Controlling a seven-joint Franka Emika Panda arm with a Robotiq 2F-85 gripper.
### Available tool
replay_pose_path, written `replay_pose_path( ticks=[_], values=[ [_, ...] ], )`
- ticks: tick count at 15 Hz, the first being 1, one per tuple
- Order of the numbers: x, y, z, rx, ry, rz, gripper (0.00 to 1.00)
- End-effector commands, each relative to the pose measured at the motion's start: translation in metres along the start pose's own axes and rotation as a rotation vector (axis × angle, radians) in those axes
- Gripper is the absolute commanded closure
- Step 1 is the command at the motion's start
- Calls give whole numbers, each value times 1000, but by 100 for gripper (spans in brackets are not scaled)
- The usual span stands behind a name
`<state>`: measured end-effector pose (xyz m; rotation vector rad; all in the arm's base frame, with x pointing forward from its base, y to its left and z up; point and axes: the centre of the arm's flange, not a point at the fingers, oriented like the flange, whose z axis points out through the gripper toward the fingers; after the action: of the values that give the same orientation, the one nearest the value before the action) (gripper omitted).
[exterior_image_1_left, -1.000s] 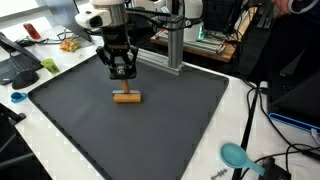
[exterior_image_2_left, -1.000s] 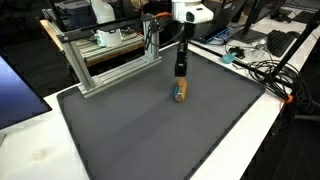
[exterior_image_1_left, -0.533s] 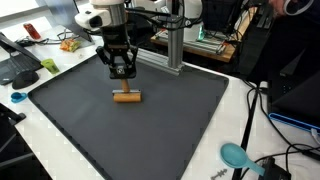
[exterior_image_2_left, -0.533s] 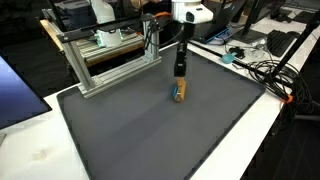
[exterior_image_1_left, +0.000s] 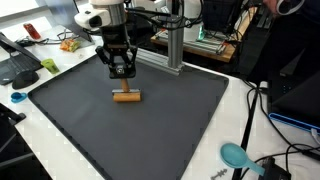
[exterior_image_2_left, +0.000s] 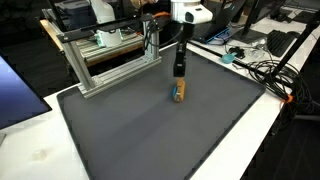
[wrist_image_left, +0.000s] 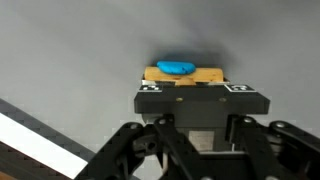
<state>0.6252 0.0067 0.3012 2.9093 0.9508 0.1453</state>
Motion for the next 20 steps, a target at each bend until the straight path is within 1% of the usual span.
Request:
replay_pose_path(
  ticks=[1,11,20],
  values=[
    [-45,7,56,51,-140,-19,77],
    [-63,10,52,46,-147,-12,77],
    [-71,10,53,53,-152,-9,77]
  ],
)
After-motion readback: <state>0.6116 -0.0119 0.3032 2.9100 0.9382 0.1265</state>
